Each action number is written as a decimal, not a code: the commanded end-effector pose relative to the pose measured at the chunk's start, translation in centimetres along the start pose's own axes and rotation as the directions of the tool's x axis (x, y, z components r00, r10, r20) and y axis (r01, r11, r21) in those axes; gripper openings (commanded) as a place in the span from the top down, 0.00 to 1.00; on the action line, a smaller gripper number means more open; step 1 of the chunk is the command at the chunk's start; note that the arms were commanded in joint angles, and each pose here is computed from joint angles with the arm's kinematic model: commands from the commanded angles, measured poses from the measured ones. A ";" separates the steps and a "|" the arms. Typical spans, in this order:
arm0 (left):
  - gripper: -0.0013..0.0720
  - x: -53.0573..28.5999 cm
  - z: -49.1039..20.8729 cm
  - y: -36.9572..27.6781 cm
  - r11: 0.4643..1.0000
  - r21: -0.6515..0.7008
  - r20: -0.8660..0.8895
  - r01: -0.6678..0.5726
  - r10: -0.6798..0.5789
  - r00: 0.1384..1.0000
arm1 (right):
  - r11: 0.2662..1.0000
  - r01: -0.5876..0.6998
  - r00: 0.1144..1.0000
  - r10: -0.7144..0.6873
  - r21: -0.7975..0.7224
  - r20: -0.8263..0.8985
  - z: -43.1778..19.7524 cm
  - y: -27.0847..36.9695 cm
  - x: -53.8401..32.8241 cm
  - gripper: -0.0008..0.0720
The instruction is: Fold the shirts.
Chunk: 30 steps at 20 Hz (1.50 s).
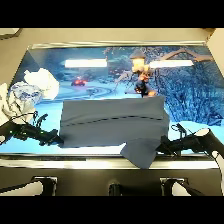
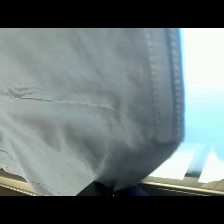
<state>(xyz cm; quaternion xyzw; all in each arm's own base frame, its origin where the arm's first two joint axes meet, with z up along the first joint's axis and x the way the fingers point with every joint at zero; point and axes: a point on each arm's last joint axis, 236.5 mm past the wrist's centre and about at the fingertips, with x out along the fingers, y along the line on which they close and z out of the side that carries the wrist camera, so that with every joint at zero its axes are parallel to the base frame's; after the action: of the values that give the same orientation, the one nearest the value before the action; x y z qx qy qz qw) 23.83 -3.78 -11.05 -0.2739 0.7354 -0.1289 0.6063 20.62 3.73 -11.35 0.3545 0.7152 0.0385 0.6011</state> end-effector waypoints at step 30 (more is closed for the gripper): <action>0.47 -4.2 20.1 -6.6 0.999 0.014 0.176 0.038 -0.040 0.984 | 0.971 -0.050 0.923 0.134 -0.234 0.360 26.5 15.8 -5.6 0.79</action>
<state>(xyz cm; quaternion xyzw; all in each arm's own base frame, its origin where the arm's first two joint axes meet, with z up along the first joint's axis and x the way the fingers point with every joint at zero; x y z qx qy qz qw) 45.83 -3.42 -8.36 -0.2968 0.6601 -0.1133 0.6807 51.67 2.40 -6.23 0.3127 0.5586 0.0735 0.7647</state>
